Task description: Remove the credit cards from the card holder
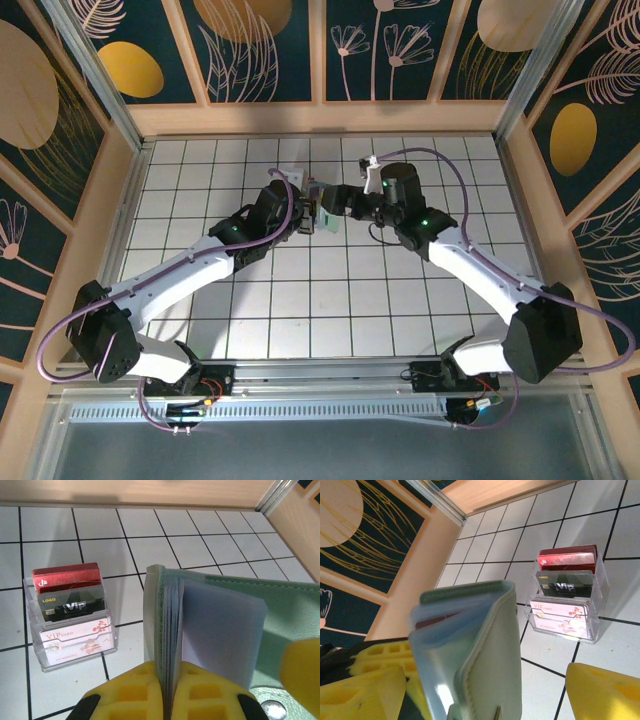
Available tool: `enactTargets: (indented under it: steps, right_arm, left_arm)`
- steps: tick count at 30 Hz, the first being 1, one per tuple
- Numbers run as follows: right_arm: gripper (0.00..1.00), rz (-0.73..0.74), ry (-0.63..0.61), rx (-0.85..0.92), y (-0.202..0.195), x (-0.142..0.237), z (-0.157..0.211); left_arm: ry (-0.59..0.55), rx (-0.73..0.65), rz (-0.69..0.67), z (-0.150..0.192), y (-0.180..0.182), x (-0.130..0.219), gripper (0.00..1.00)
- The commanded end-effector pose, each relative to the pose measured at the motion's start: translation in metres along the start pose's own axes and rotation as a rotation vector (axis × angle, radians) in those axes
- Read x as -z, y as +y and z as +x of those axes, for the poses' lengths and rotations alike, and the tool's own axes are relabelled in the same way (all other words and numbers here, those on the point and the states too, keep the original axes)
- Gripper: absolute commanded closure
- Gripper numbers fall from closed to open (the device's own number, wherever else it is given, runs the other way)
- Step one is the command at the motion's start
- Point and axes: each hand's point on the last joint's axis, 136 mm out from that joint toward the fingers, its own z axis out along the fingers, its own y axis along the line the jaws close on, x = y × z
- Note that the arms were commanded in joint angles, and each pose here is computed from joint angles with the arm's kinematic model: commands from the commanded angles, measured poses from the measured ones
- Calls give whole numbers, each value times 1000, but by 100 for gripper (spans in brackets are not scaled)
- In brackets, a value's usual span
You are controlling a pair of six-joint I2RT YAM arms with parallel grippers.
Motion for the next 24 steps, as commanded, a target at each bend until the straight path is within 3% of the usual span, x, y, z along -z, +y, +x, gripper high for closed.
enactTargets:
  steps: [1,5,14,20,24]
  right_arm:
    - [18,14,-12,-3,1,-3,-12]
    - [19,78,5,-9,-13,-11,-9]
    - [38,207,64,-20,-52,-5,21]
    - [65,115,38,-48,-49,14,21]
    - [73,-23,28,-45,-30,22,19]
  left_arm:
    - [-27,-51,-7,-11,-7,1,100]
    - [-20,-83,-19,-8,-8,-2,100]
    - [-98,-66,-86,-21,8,17,100]
    - [-127,-30,-27,-24,2,27,100]
    - [-137,-15,55,-25,-10,34,100]
